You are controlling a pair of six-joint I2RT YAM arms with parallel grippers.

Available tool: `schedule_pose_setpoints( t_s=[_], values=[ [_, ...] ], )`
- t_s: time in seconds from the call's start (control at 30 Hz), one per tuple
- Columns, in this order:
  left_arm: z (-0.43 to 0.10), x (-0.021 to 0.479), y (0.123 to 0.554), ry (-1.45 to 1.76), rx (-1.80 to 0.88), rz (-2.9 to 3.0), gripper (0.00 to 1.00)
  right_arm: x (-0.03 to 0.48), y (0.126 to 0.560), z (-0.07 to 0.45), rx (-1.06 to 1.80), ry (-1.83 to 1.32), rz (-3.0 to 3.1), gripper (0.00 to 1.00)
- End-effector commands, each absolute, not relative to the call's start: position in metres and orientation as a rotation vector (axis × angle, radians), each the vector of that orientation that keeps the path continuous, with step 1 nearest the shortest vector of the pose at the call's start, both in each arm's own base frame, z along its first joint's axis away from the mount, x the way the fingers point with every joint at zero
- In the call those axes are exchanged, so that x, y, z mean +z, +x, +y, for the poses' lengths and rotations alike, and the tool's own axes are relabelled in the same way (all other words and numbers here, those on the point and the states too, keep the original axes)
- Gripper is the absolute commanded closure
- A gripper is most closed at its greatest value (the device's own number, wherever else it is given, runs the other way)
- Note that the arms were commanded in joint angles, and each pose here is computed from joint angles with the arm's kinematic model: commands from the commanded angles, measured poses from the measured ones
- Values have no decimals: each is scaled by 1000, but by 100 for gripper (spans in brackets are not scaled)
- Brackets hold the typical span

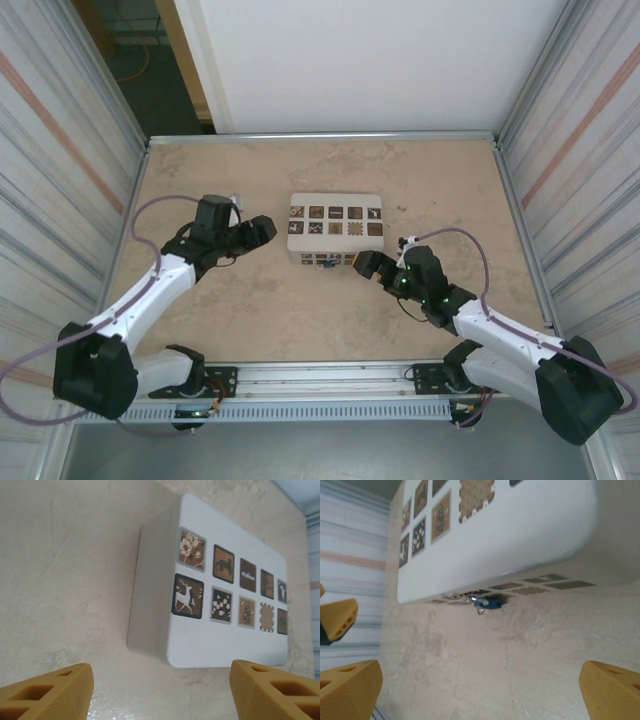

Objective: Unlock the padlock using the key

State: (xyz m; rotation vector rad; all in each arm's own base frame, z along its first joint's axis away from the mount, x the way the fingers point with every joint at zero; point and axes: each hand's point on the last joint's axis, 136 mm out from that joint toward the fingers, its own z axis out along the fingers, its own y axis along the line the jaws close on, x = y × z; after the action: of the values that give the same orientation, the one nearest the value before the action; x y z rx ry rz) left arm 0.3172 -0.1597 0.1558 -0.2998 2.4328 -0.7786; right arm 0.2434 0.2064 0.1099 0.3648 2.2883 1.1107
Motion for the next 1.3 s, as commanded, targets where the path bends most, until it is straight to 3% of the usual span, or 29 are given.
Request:
schedule_pose_setpoints(
  t_s=[0.0, 0.53, 0.73, 1.27],
  values=[
    [-172, 168, 330, -195, -857, 2416, 28, 110, 244, 214, 1140, 294, 2295, 1],
    [-198, 127, 372, -86, -915, 2527, 28, 91, 257, 218, 1121, 237, 2328, 1],
    [-212, 118, 379, -39, -997, 2554, 33, 90, 261, 216, 1108, 232, 2328, 1],
    [-199, 65, 354, -97, -899, 2725, 45, 109, 291, 221, 1111, 143, 2264, 1]
  ],
)
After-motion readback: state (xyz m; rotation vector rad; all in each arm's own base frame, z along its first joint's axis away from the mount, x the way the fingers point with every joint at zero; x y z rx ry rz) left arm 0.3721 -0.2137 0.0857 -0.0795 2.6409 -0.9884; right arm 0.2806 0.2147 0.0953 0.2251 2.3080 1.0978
